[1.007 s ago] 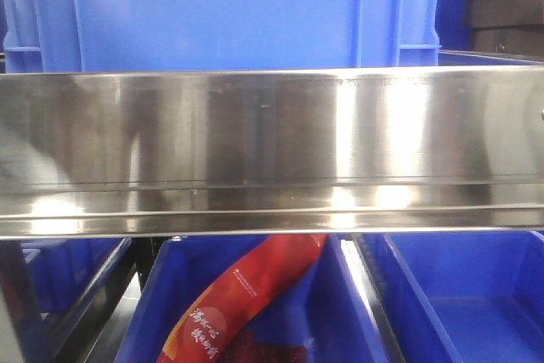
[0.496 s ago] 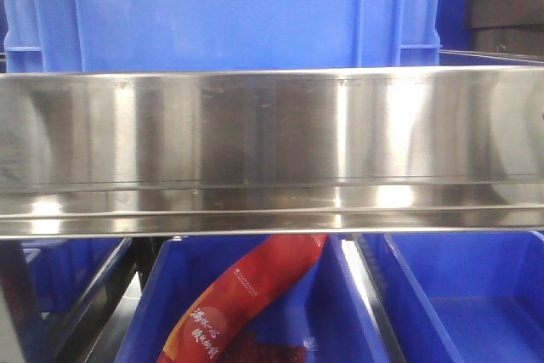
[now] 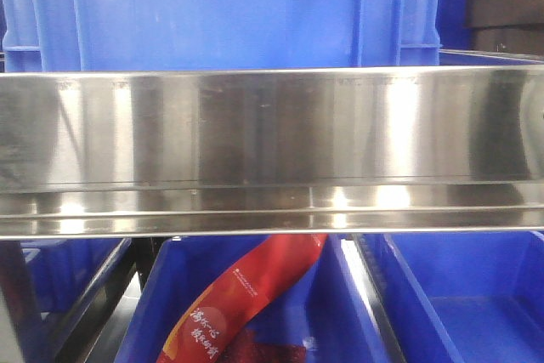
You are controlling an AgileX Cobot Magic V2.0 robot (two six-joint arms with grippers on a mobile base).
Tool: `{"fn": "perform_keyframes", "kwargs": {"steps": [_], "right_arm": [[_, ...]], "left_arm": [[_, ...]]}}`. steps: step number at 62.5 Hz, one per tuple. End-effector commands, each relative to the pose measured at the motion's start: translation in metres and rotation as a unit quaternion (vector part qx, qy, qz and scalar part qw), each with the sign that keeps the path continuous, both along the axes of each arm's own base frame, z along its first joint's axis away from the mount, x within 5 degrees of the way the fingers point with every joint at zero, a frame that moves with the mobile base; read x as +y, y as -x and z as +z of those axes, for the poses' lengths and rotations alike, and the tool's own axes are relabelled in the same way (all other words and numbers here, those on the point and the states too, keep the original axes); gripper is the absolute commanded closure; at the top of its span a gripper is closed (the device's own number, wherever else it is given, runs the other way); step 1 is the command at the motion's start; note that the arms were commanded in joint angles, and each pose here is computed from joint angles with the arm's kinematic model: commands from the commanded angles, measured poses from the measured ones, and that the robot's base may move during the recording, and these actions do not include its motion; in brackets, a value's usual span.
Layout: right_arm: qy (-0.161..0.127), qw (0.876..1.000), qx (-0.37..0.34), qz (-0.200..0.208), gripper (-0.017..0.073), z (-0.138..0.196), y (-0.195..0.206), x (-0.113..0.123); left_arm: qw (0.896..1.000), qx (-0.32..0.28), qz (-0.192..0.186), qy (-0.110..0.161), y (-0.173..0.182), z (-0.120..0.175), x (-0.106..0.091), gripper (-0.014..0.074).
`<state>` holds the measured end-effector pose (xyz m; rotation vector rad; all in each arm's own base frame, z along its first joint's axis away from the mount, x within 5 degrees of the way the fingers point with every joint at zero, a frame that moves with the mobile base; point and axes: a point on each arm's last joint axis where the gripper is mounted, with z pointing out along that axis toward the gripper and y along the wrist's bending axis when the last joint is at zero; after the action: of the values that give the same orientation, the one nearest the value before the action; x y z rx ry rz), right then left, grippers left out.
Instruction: Grab block from conveyor and place in blue bin
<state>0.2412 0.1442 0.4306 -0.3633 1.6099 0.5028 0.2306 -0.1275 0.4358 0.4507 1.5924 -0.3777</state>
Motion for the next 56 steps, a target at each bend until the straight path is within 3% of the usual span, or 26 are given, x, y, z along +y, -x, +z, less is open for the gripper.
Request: {"fn": "perform_keyframes", "kwargs": {"steps": [1, 4, 15, 23, 28, 33, 39, 44, 56], "right_arm": [[0.020, 1.000, -0.011, 0.006, 0.0721, -0.006, -0.011, 0.012], [0.034, 0.999, -0.011, 0.007, 0.0721, -0.012, -0.018, 0.016], [0.035, 0.999, -0.010, 0.005, 0.0712, -0.022, -0.029, 0.023], [0.040, 0.999, -0.002, 0.005, 0.0564, -0.029, -0.034, 0.026], [0.042, 0.999, 0.001, 0.005, 0.0412, -0.031, -0.035, 0.027], [0.042, 0.999, 0.001, 0.005, 0.0242, -0.031, -0.035, 0.027], [0.041, 0.999, 0.000, 0.005, 0.0139, -0.031, -0.035, 0.027], [0.041, 0.999, 0.000, 0.005, 0.0125, -0.031, -0.035, 0.027], [0.031, 0.999, -0.007, 0.005, 0.0134, -0.023, -0.030, 0.023]], "left_arm": [[0.999, 0.005, -0.003, 0.032, -0.010, 0.003, -0.008, 0.0705], [0.999, 0.021, -0.004, 0.040, -0.017, -0.001, -0.012, 0.0705], [0.999, 0.046, -0.004, 0.028, -0.030, -0.016, -0.020, 0.0705], [0.998, 0.059, -0.006, 0.021, -0.033, -0.021, -0.022, 0.0682], [0.998, 0.068, -0.008, 0.016, -0.032, -0.023, -0.022, 0.0589], [0.997, 0.072, -0.009, 0.014, -0.032, -0.024, -0.022, 0.0435], [0.997, 0.071, -0.009, 0.014, -0.032, -0.024, -0.022, 0.0264], [0.997, 0.069, -0.008, 0.015, -0.032, -0.023, -0.022, 0.0196], [0.998, 0.057, -0.005, 0.021, -0.031, -0.020, -0.020, 0.0247]]}}
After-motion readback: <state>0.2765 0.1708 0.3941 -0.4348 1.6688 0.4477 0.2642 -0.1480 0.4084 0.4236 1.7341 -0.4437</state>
